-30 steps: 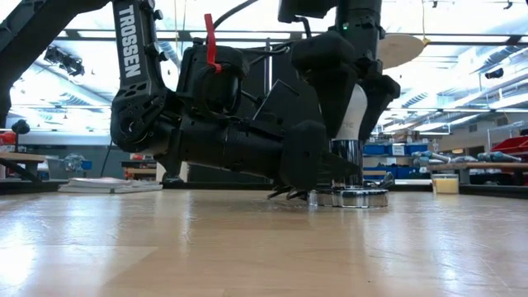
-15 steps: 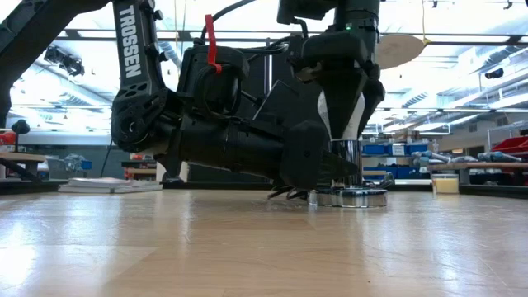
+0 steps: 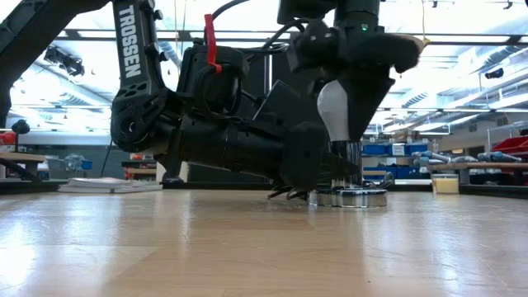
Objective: Screw lightbulb
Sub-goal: Remove the lightbulb from the socket
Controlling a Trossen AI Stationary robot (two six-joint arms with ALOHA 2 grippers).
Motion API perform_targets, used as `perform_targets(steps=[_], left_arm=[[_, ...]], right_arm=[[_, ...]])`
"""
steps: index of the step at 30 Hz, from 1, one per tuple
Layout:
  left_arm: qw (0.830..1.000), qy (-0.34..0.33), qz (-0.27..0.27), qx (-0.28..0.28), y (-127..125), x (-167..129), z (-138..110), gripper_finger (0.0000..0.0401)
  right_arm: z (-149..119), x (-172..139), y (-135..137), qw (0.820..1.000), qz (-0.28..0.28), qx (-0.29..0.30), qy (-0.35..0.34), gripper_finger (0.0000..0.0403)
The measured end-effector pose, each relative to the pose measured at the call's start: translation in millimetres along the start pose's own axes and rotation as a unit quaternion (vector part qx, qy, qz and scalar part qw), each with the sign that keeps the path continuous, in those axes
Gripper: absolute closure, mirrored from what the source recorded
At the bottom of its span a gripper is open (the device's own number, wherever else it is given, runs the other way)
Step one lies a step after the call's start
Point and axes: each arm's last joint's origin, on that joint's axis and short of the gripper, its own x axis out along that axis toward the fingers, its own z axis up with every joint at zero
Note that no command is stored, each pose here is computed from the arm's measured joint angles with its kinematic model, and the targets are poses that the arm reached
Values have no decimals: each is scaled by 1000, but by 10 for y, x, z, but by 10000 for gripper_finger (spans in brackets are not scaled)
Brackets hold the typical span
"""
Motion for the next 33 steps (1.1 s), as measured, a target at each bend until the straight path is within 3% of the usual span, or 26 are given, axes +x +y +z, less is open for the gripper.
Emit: perform_targets(steps=[4,9,11,13,15,25,30,33], left_arm=[[1000,0,0,0,0,0,0,230],[1000,0,9,-2,10,1,-1,230],[1000,0,9,-3,12,2,-1,230],[1000,0,9,-1,12,2,-1,230],[1000,0,8,-1,12,2,-1,230],[1000,2,-9,1,-9,1,-1,230],[1000,4,-8,1,-8,1,-3,230],[1000,5,-6,1,-7,1,-4,230]], right_arm=[[2,1,-12,983,-20,-185,4,134],[3,7,-83,906,-65,-416,32,124],[9,7,-113,880,-76,-466,39,129],[8,7,-111,873,-77,-480,42,133],[9,0,-110,876,-76,-474,42,134],[4,-296,-45,930,-51,-357,67,85],[-36,-477,-39,973,-11,-218,74,68],[-83,-517,-14,987,30,-143,68,71]])
